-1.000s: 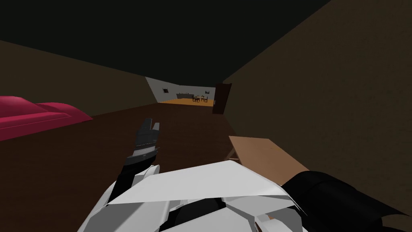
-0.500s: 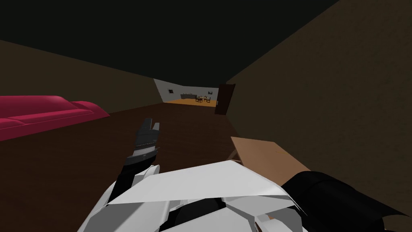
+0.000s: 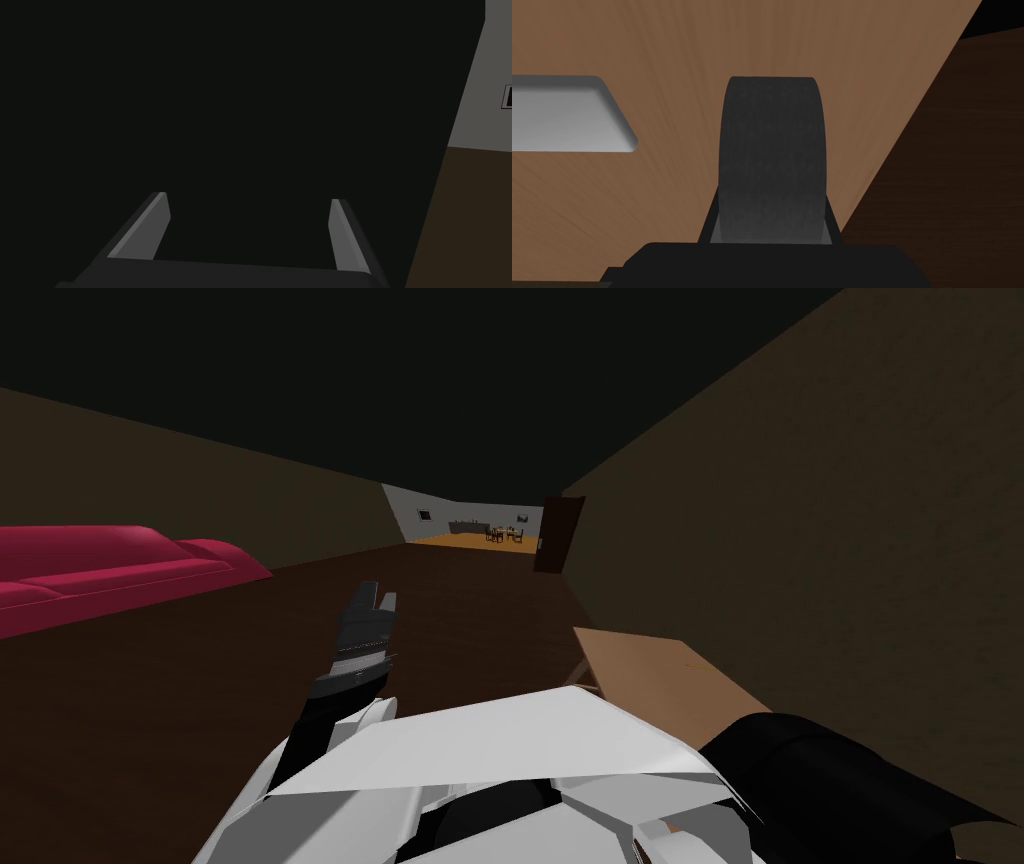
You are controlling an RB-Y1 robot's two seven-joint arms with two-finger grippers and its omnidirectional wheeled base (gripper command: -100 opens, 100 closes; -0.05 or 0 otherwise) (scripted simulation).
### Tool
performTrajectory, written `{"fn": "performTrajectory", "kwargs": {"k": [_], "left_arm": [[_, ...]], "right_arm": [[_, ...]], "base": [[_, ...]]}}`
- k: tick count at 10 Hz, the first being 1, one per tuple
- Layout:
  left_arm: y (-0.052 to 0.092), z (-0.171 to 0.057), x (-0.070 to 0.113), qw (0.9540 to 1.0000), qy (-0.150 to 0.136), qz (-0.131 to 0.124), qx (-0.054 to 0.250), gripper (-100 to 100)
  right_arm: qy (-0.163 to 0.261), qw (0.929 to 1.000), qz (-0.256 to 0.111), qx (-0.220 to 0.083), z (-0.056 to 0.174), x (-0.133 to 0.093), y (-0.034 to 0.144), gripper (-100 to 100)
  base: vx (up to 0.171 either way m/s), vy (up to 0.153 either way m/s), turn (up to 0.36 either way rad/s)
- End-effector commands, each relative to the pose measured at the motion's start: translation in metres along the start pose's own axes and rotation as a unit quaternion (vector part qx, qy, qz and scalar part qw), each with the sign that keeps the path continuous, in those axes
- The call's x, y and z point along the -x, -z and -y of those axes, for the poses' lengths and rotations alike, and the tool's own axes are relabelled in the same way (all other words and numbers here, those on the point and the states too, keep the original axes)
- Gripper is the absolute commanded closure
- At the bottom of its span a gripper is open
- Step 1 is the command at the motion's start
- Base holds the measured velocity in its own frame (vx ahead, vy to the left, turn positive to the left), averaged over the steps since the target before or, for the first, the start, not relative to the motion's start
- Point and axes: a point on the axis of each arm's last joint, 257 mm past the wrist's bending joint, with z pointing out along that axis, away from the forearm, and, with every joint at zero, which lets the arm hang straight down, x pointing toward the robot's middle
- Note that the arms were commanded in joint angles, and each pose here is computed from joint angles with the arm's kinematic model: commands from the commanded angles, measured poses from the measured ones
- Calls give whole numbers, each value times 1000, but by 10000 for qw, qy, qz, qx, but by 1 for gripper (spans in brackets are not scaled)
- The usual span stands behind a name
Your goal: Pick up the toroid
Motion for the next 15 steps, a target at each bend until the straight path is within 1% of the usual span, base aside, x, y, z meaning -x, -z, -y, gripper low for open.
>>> {"fn": "performTrajectory", "kwargs": {"k": [1,2,3,4,5,6,7,8,9,10,11,12,13,14,15], "left_arm": [[0,0,0,10000,0,0,0,0],[0,0,0,10000,-1,0,1,0],[0,0,0,10000,-1,0,2,0],[0,0,0,10000,0,0,0,0],[0,0,0,10000,-1,0,1,0],[0,0,0,10000,0,0,0,0],[0,0,0,10000,-1,0,1,0],[0,0,0,10000,0,0,0,0],[0,0,0,10000,-1,0,1,0],[0,0,0,10000,0,0,0,0],[0,0,0,10000,-1,0,1,0],[0,0,0,10000,0,0,0,0],[0,0,0,10000,-1,0,1,0],[0,0,0,10000,0,0,0,0],[0,0,0,10000,-1,0,0,0]], "right_arm": [[187,9998,35,84,-6,16,-3,100],[371,9991,131,145,-10,37,-6,100],[397,9990,52,180,-13,30,-7,100],[586,9979,115,248,-17,48,-9,100],[602,9978,64,270,-19,43,-10,100],[784,9963,124,331,-24,60,-12,100],[800,9961,69,353,-26,55,-13,100],[976,9943,124,409,-30,71,-14,100],[992,9941,69,430,-31,66,-14,100],[1162,9920,115,480,-35,81,-15,100],[1177,9918,63,499,-37,76,-15,100],[1344,9894,94,546,-41,89,-16,100],[1355,9892,51,561,-42,85,-16,100],[1514,9866,80,600,-45,98,-15,100],[1525,9864,33,615,-46,93,-16,100]], "base": [[47,-13,-311],[112,-6,-467],[98,3,-156],[77,-15,-249],[59,-8,-135],[74,-4,-266],[60,5,-134],[64,-12,-223],[55,-6,-145],[66,5,-260],[54,4,-166],[65,-5,-292],[57,6,-143],[67,6,-209],[58,7,-167]]}}
